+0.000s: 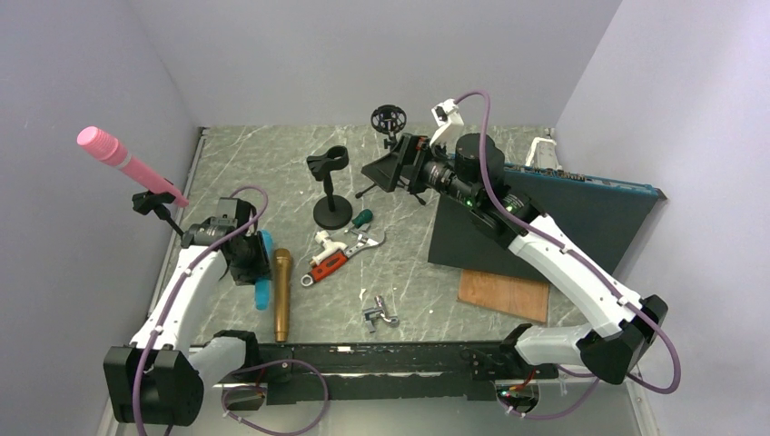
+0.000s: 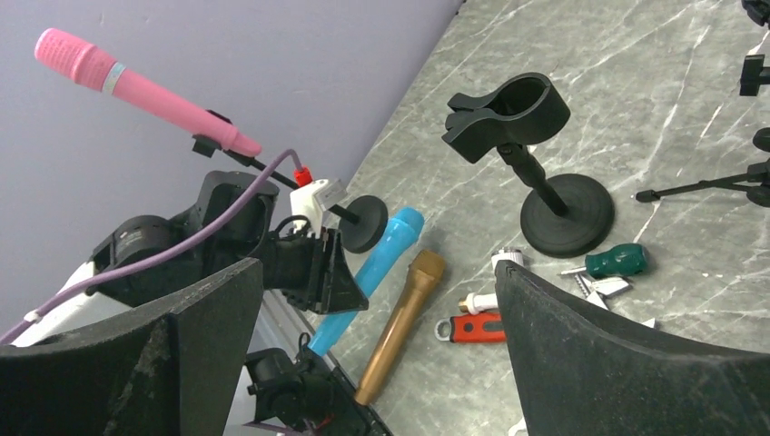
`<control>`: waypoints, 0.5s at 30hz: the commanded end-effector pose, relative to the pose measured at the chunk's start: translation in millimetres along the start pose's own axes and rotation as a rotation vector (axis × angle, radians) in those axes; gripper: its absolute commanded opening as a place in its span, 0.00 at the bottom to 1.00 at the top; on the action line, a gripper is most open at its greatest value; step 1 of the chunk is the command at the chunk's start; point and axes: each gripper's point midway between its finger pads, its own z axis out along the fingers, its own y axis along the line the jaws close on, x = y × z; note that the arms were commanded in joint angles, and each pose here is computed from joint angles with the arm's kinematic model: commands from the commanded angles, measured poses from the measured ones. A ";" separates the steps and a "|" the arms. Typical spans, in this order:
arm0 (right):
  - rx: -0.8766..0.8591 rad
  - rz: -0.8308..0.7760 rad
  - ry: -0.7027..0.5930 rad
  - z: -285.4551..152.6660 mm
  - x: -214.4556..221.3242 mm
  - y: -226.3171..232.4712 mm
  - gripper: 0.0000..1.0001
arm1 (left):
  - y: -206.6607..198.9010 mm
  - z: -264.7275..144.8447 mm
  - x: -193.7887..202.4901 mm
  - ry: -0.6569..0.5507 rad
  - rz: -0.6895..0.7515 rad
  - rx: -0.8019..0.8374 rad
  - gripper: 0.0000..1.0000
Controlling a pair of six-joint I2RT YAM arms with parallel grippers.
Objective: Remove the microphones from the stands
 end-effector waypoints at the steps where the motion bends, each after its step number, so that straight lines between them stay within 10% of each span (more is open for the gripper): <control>1: -0.024 -0.037 -0.061 -17.9 -24.3 16.2 1.00 | -8.4 10.8 -13.5 -0.050 -0.039 0.043 0.00; 15: -0.041 -0.045 -0.042 -9.2 -28.3 19.7 0.98 | 6.0 34.0 8.1 0.160 -0.071 -0.088 0.00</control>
